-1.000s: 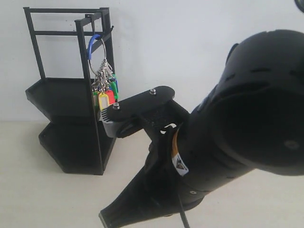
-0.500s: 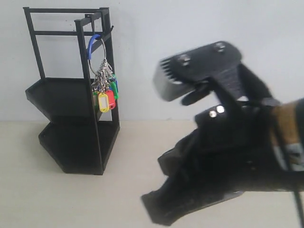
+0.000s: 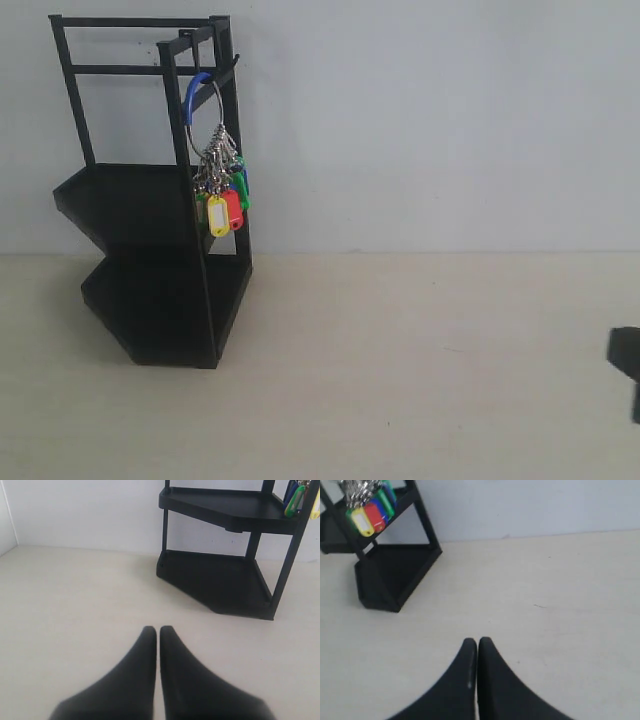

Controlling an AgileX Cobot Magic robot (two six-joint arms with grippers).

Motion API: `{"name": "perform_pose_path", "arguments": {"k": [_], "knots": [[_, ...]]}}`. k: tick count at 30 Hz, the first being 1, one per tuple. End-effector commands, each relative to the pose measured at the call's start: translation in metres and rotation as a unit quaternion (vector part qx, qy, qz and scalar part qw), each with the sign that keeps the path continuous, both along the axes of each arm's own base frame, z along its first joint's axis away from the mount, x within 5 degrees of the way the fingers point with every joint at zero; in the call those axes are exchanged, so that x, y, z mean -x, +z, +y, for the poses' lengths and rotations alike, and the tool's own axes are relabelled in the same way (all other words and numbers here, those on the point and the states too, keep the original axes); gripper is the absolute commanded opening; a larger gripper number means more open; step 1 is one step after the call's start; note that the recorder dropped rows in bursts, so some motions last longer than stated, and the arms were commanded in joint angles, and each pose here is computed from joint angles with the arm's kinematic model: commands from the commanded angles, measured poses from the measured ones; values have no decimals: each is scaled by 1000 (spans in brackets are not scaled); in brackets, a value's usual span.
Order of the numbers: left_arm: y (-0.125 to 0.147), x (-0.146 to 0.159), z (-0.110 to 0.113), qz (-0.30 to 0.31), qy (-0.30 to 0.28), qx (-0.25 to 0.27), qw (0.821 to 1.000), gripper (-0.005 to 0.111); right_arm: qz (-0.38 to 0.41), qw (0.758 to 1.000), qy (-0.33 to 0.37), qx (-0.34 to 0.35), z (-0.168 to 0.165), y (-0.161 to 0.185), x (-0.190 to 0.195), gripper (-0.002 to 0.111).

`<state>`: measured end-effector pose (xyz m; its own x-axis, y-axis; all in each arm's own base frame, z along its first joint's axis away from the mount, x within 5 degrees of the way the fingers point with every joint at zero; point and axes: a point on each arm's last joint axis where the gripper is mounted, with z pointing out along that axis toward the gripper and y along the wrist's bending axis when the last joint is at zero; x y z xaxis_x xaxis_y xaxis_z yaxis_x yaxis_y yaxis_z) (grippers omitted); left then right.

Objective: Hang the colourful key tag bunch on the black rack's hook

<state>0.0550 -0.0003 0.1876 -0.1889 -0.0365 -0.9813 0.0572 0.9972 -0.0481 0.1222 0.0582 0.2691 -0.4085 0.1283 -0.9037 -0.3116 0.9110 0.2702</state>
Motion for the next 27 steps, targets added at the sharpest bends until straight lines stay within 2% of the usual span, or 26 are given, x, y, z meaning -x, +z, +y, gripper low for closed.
{"name": "perform_pose_path", "arguments": {"k": [1,5,13,15,22,27], "knots": [[1,0,-1,-1,-4,4,1000,4,-47,996,-47,-57,-22,-15,25,0],[1,0,-1,-1,-4,4,1000,4,-113,986,-74,-95,-35,-28,47,0],[1,0,-1,-1,-4,4,1000,4,-188,961,-155,-129,-51,-52,67,0],[1,0,-1,-1,-4,4,1000,4,-180,957,-176,-142,-53,-56,66,0],[1,0,-1,-1,-4,4,1000,4,-174,950,-182,-185,-53,-55,66,0],[1,0,-1,-1,-4,4,1000,4,-164,952,-187,-180,-54,-57,66,0]]}}
